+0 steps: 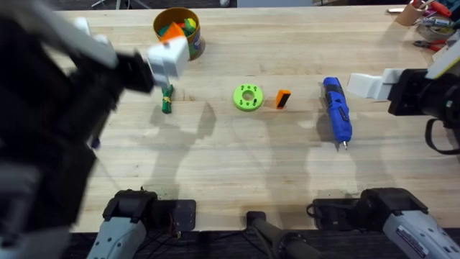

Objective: Pick up the gripper from the table and insert it into the empty holder that is missing its gripper. Then pick up a screw, insert it into the mounting hole, and use the screwdriver to tighten it. Finally, clean up the table by picking up the vegetable and placing it into the bucket.

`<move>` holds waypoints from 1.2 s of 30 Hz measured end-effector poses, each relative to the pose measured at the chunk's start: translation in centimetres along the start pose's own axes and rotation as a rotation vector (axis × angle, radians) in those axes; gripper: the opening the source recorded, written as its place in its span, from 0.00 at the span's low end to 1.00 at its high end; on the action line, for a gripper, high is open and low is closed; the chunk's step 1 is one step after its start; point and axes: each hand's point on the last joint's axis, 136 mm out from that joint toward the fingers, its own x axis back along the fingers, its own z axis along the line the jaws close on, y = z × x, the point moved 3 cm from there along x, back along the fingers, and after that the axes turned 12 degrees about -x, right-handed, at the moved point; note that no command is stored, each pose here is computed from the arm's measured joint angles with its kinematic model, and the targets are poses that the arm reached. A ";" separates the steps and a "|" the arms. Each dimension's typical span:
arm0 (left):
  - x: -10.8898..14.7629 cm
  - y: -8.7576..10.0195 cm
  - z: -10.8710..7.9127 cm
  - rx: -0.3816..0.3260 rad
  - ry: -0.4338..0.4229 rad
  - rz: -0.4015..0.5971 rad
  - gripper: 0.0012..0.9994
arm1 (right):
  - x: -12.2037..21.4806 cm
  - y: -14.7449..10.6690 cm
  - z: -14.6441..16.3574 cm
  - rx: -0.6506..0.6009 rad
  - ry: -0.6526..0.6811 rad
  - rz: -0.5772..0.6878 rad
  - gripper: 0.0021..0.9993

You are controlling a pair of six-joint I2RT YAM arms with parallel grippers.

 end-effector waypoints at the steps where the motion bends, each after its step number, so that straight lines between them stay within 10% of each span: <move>1: 0.3 -0.7 -0.4 -0.001 -0.009 -0.004 0.98 | 0.0 -0.1 0.0 0.000 -0.001 0.003 0.91; 17: 2.1 -6.1 -0.1 0.038 0.075 0.207 0.98 | -0.1 -0.3 -0.1 0.000 -0.003 0.016 0.91; 27: 1.4 -4.1 0.5 0.065 0.008 0.511 0.98 | -0.1 -0.3 -0.1 0.000 -0.003 0.016 0.91; 36: -2.0 -8.7 1.1 0.122 -0.030 0.807 0.98 | -0.1 -0.3 -0.1 0.000 -0.003 0.017 0.91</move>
